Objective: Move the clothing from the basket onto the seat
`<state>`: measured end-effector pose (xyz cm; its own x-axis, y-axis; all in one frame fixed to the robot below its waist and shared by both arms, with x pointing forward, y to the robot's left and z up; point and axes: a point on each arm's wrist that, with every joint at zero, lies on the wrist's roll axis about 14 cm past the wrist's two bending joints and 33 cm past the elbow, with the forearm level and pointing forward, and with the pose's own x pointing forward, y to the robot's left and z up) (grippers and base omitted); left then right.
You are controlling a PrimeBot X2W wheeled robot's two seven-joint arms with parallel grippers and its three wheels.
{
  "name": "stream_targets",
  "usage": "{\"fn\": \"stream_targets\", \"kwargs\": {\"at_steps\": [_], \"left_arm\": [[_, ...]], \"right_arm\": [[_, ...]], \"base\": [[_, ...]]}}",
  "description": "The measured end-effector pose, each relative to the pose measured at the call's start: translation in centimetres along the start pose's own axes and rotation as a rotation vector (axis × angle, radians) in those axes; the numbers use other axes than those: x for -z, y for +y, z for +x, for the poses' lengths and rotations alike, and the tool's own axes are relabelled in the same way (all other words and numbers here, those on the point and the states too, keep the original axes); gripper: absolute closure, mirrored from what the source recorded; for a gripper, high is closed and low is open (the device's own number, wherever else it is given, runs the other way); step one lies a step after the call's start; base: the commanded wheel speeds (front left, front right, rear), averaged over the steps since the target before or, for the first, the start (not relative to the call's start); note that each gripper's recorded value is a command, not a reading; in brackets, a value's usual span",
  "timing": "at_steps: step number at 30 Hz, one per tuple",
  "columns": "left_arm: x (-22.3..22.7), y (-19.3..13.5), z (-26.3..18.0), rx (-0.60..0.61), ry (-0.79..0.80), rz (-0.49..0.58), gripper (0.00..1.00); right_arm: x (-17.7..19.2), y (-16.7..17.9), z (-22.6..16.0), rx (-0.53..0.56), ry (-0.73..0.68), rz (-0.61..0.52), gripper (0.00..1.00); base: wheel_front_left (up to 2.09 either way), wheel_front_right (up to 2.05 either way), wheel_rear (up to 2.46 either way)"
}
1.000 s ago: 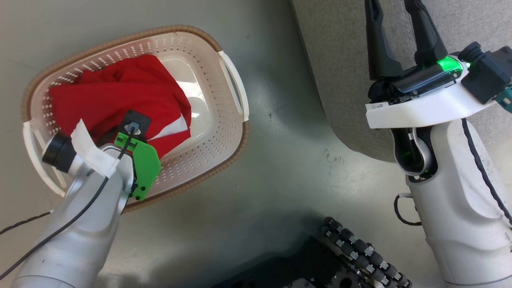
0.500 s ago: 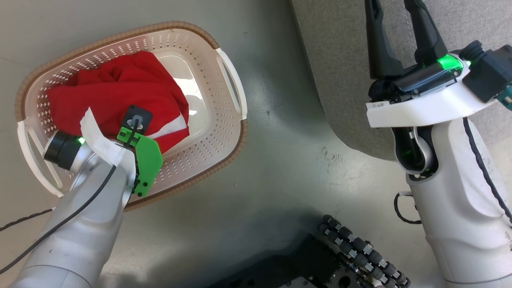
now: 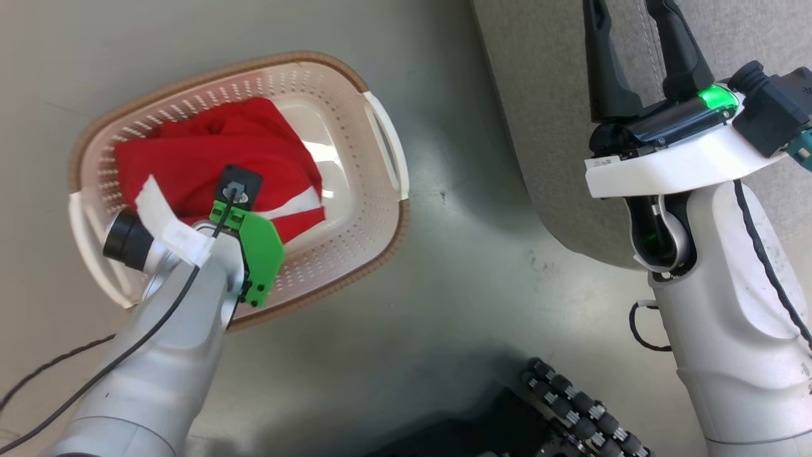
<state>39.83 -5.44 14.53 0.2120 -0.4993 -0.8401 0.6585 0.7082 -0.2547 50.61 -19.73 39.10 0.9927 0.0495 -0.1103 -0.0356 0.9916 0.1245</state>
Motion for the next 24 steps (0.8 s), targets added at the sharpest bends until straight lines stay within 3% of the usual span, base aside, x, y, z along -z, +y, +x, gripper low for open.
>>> {"fn": "stream_targets", "kwargs": {"at_steps": [11,24], "left_arm": [[-4.1,2.8,-4.0,-0.101,-0.207,-0.16,1.0],[-6.0,5.0,-11.2,-0.221,-0.443,-0.276,1.0]], "right_arm": [[-1.2,1.1,-0.4,-0.031,-0.018,-0.014,0.0],[-2.0,3.4,-2.3,-0.105,-0.004,-0.02,0.0]], "base": [[0.0,0.0,0.0],[0.0,0.0,0.0]]}}
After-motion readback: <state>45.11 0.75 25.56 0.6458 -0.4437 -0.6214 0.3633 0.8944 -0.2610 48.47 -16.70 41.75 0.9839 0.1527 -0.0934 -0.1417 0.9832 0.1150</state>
